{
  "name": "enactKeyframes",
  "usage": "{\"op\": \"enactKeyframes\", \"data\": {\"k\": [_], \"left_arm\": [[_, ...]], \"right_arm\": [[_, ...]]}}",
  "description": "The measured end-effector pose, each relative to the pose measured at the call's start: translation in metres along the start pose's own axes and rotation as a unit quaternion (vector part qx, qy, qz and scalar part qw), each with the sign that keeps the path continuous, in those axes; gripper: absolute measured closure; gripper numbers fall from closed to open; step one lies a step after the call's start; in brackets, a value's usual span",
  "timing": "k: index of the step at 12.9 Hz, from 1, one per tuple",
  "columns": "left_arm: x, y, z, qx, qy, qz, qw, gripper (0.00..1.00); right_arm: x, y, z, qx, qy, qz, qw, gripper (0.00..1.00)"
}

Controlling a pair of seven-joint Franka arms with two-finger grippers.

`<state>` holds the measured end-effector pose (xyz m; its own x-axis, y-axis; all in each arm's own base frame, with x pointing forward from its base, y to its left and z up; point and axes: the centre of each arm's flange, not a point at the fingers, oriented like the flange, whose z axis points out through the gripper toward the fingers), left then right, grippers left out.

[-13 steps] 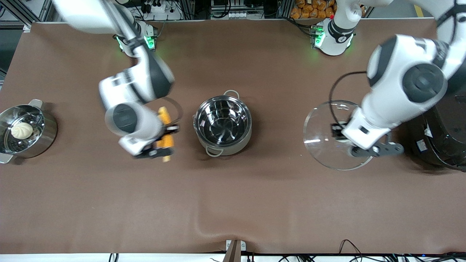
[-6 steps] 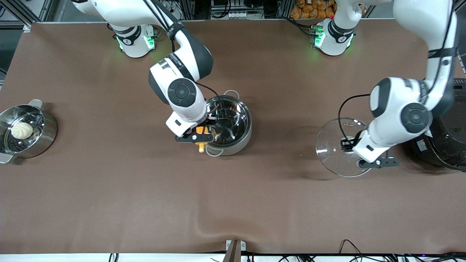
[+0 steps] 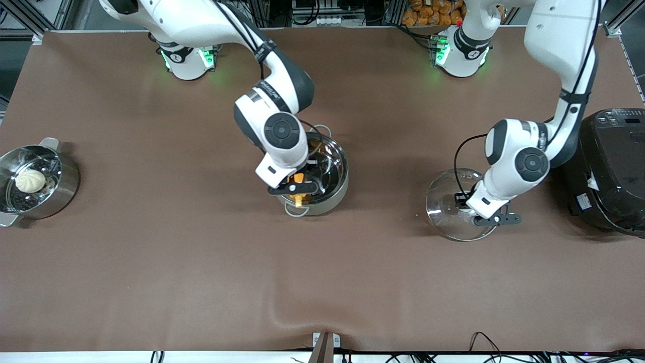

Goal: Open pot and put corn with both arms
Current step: 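Carry the corn over the pot while the left gripper lowers the lid, then drop the corn into the pot while the left gripper releases the lid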

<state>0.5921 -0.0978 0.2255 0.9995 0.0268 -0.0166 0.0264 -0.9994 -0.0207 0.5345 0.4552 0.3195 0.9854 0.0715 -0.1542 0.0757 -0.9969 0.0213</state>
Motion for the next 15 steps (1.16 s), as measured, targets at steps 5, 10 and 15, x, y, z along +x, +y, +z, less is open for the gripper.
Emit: {"op": "enactKeyframes", "data": {"k": [5,10,15], "left_arm": [[0.000,0.001,0.004,0.000,0.001,0.001,1.000,0.45],[0.018,0.002,-0.027,0.000,0.004,0.000,1.000,0.00],[0.051,-0.009,-0.193,0.007,-0.023,-0.015,1.000,0.00]], "right_arm": [[-0.011,-0.015,0.005,-0.004,-0.002,-0.010,1.000,0.63],[-0.014,-0.021,0.009,-0.006,-0.002,-0.011,1.000,0.62],[-0.009,-0.020,0.003,0.000,0.012,0.005,1.000,0.12]]}}
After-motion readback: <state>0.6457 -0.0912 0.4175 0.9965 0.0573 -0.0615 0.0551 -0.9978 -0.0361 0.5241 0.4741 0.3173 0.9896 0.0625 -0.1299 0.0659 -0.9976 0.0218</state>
